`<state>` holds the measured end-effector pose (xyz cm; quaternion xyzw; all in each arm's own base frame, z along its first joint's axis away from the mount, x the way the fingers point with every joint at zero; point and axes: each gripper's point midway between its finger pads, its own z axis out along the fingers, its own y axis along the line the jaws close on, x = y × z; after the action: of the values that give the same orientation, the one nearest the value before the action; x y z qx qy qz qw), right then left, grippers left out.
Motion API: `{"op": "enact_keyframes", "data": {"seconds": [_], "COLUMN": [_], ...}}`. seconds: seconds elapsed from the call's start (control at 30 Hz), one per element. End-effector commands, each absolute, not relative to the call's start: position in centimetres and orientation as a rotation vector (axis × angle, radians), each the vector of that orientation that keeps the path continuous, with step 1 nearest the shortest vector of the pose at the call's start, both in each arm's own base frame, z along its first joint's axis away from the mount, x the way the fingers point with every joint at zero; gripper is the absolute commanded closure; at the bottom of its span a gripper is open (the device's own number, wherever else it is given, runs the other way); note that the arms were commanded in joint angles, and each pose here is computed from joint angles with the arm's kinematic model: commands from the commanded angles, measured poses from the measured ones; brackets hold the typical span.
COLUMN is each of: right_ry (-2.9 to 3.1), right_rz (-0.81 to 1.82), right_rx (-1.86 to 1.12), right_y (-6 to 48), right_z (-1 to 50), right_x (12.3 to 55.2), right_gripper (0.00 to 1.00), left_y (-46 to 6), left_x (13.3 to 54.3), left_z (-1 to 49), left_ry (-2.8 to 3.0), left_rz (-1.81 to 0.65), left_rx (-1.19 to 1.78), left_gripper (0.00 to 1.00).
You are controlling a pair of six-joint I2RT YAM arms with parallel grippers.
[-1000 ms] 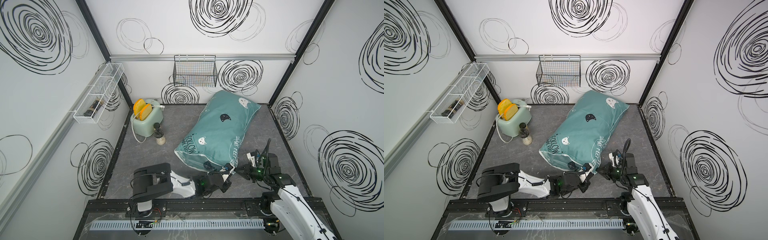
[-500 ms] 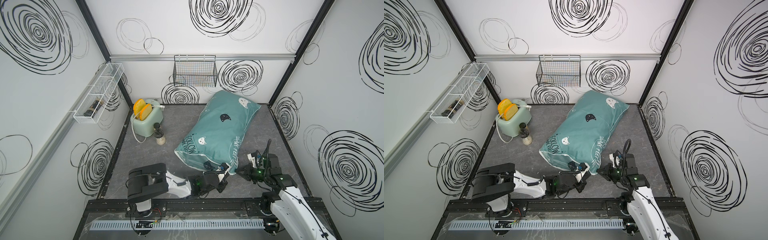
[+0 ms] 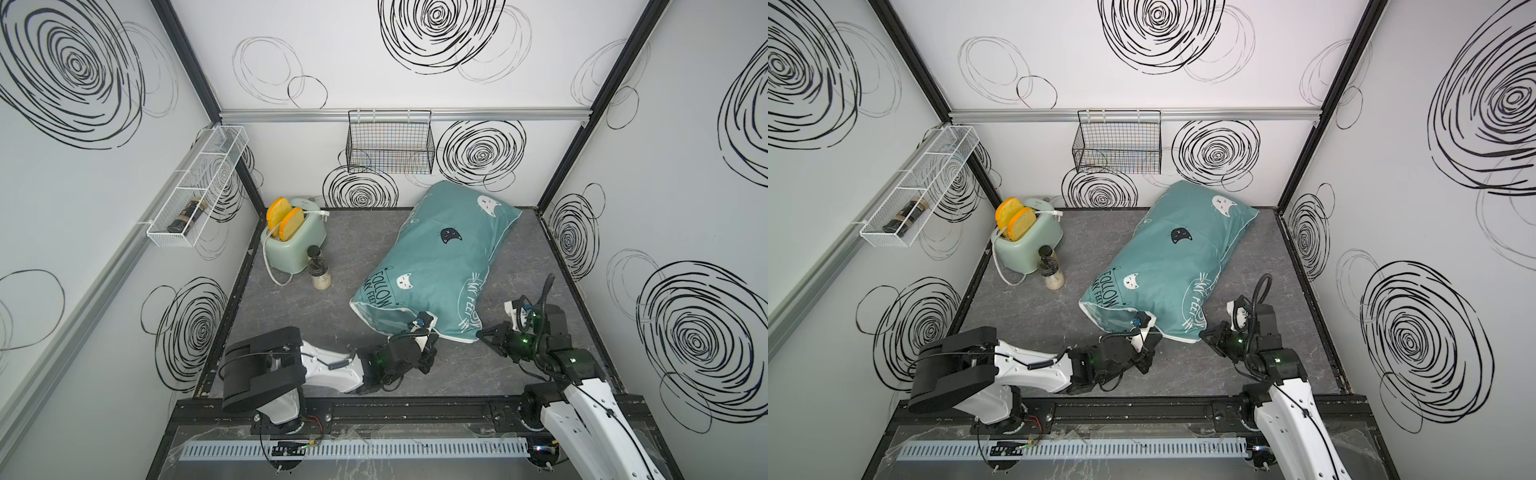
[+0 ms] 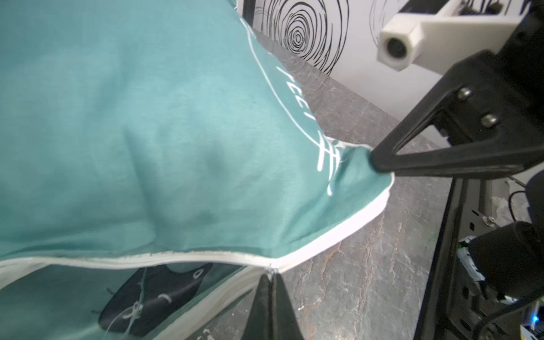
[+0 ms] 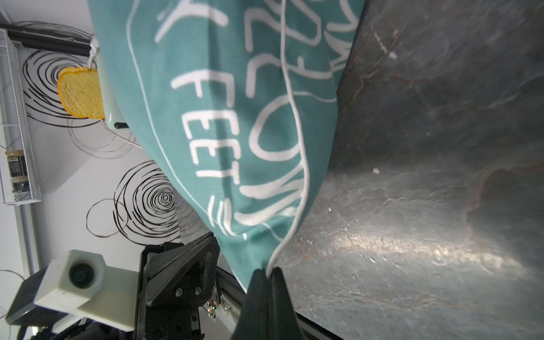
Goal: Zip up pillowcases
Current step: Zip the zipper on the pillowcase.
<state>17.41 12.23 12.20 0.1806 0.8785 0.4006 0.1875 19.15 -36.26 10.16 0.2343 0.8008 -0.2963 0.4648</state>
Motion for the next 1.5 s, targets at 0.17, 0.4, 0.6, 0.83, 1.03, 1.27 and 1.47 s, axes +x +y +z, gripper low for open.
{"op": "enact_keyframes", "data": {"seconds": [0.17, 0.4, 0.6, 0.83, 1.03, 1.27, 1.47], "right_ry": [2.394, 2.374, 2.369, 2.361, 2.371, 2.374, 2.434], "right_rz": [0.946, 0.889, 0.847, 0.778, 0.740, 0.745, 0.703], "right_rx": [0.581, 0.615, 0.653, 0.673, 0.686, 0.657, 0.642], "right_y": [9.2, 8.1, 7.2, 6.1, 5.7, 5.8, 5.6], "right_z": [14.3, 13.7, 12.6, 12.0, 11.4, 11.3, 10.3], "right_x": [19.5, 20.4, 20.7, 21.2, 21.2, 21.4, 21.2], "right_gripper": [1.00, 1.00, 1.00, 1.00, 1.00, 1.00, 1.00], "left_y": [-30.1, -25.1, -20.5, -15.3, -11.6, -10.6, -10.2], "left_x": [21.4, 23.1, 24.0, 25.6, 26.8, 27.2, 27.7], "left_z": [8.9, 8.5, 8.2, 8.1, 8.5, 8.6, 8.6], "left_ry": [2.097, 2.165, 2.196, 2.200, 2.179, 2.169, 2.170], "left_rz": [-0.644, -0.577, -0.537, -0.448, -0.391, -0.414, -0.392], "left_rx": [0.305, 0.106, -0.076, -0.237, -0.362, -0.390, -0.412], "left_gripper": [1.00, 1.00, 1.00, 1.00, 1.00, 1.00, 1.00]}}
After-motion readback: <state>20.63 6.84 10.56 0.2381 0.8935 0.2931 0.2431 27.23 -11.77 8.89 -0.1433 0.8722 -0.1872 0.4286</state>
